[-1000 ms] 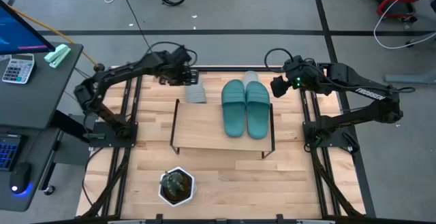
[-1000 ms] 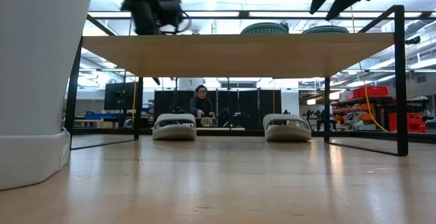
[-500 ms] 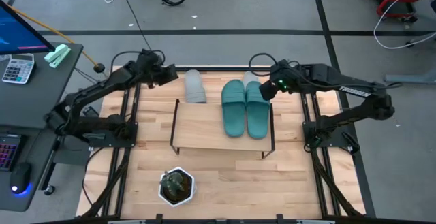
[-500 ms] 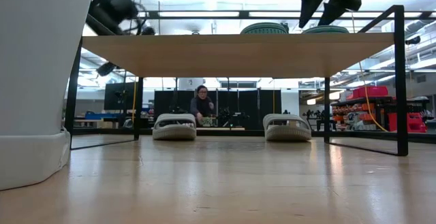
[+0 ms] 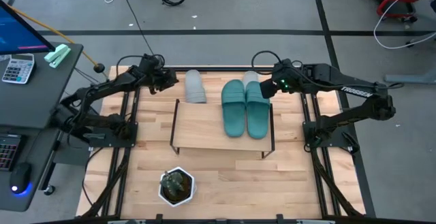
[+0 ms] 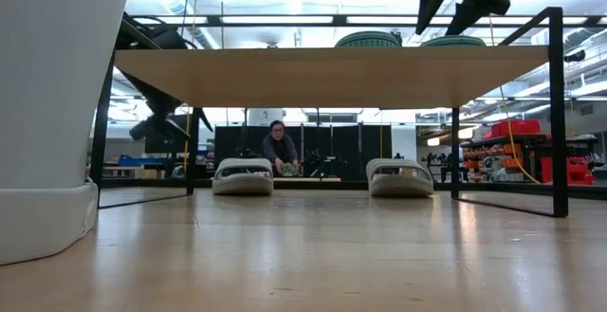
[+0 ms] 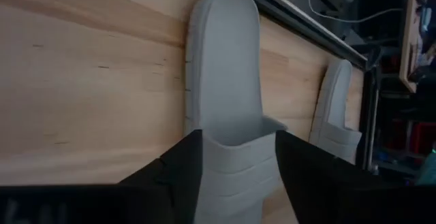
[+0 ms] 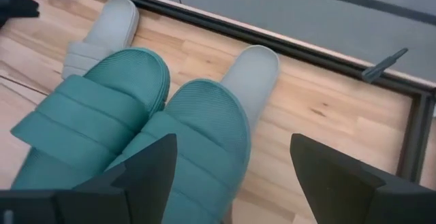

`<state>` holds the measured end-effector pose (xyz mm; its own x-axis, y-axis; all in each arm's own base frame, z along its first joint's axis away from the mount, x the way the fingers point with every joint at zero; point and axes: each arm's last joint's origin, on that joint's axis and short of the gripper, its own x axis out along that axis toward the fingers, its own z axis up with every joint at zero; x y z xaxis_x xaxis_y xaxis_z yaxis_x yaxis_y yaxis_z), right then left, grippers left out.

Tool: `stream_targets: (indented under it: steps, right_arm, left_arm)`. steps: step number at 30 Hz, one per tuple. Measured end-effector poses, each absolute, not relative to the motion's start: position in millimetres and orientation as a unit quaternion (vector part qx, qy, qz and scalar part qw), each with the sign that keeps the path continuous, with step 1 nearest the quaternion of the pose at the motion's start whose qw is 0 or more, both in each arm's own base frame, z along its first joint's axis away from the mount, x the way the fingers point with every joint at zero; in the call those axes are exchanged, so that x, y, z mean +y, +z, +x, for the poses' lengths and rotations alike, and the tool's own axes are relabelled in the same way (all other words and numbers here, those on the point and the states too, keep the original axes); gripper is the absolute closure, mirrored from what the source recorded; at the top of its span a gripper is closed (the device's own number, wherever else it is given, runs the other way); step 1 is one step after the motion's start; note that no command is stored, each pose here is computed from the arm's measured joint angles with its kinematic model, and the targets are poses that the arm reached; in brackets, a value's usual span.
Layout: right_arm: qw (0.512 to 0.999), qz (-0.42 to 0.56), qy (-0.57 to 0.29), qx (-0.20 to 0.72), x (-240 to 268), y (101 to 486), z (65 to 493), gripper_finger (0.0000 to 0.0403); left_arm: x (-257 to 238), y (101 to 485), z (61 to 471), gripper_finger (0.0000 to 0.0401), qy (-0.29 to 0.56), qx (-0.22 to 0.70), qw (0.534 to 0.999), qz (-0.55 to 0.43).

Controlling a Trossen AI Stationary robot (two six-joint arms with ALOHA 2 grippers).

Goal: Pick and place slides into the shelf
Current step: Put the left gray slide on the shelf

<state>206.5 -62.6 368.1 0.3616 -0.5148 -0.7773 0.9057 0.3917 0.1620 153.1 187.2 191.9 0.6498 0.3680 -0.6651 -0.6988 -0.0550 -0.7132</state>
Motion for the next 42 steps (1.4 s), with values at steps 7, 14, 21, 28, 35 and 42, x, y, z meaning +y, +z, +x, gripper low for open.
stream_targets:
  steps: [7, 14, 21, 28, 35, 42]
  right_arm:
    - [0.766, 0.311, -0.461, 0.322, -62.4, 368.1, 206.8, 0.0110]
    - [0.770, 0.315, -0.456, 0.316, -62.6, 368.9, 208.3, 0.0110]
    - [0.771, 0.317, -0.453, 0.317, -62.4, 368.9, 208.5, 0.0110]
    - [0.772, 0.314, -0.450, 0.320, -62.4, 368.9, 208.5, 0.0110]
    - [0.773, 0.316, -0.447, 0.322, -62.1, 368.8, 208.6, 0.0110]
    - [0.773, 0.315, -0.447, 0.322, -62.2, 368.9, 208.6, 0.0110]
  left_arm:
    - [191.6, 171.8, 160.1, 0.0154, 0.381, 0.175, 0.657, -0.627]
    - [196.8, 159.4, 166.8, 0.0127, 0.349, 0.184, 0.650, -0.650]
    - [199.8, 155.2, 169.9, 0.0124, 0.343, 0.171, 0.631, -0.674]
    - [197.4, 153.4, 175.6, 0.0124, 0.328, 0.183, 0.650, -0.661]
    - [190.5, 152.6, 183.8, 0.0124, 0.315, 0.201, 0.665, -0.647]
    - [185.6, 135.9, 193.5, 0.0124, 0.326, 0.233, 0.651, -0.645]
